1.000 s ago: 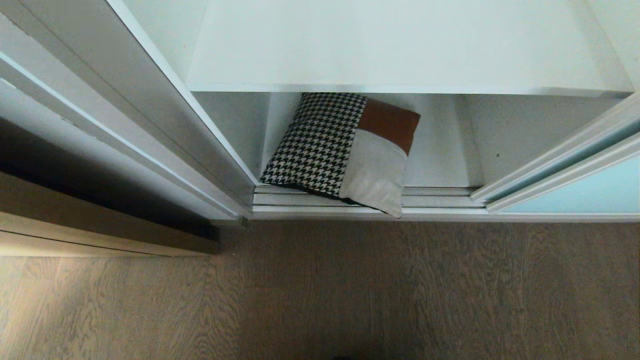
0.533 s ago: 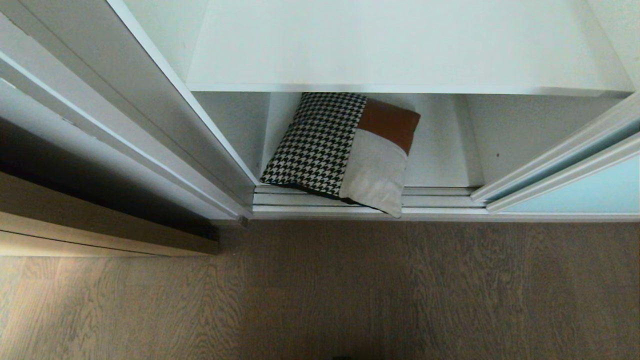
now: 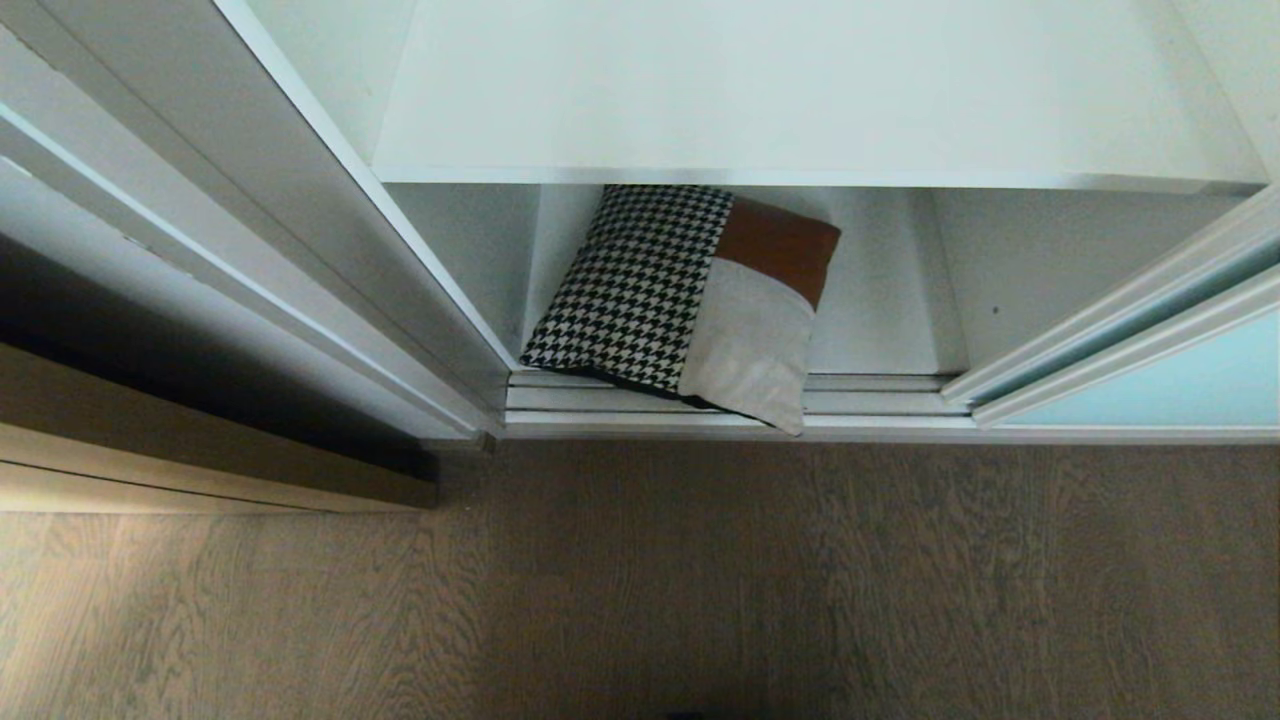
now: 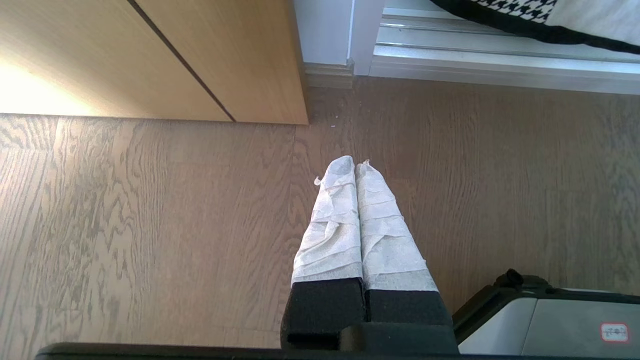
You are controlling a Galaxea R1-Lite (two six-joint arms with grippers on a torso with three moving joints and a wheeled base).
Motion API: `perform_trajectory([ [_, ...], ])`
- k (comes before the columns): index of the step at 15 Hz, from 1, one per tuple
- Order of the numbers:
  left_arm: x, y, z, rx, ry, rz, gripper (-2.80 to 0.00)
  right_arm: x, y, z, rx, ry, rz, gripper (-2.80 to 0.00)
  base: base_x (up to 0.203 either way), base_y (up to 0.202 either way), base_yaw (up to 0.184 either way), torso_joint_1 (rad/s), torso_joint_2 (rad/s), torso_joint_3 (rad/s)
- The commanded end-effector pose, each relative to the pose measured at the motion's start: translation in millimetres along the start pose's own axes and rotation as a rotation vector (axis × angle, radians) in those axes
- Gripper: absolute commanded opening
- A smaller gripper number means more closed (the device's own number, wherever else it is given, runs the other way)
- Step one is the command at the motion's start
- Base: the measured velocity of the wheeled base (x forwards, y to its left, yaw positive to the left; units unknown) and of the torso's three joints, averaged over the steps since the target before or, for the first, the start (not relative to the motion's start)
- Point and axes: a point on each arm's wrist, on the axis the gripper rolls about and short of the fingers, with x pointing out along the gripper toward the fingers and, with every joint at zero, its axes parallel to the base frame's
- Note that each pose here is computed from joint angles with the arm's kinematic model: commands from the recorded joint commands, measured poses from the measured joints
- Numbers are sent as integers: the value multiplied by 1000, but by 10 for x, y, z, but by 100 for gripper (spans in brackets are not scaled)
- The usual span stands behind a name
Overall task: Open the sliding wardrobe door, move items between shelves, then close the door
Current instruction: Place the pillow on the lower shelf, then close the door
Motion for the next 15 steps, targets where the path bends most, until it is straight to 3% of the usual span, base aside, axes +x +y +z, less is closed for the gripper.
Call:
perform_trajectory([
  [1,5,0,-3,0,6,1,-280,23,15,43,-21,-6,-18,-280,0,0,0,0,0,0],
  [6,5,0,-3,0,6,1,-280,51,25,149,-72,-45,-96,-280,0,0,0,0,0,0],
  [12,5,0,-3,0,6,1,-280,80,62,459,-47,-117,-198,-280,0,0,0,0,0,0],
  [15,5,0,-3,0,6,1,-280,46,100,846,-23,-148,-241,-280,0,0,0,0,0,0],
])
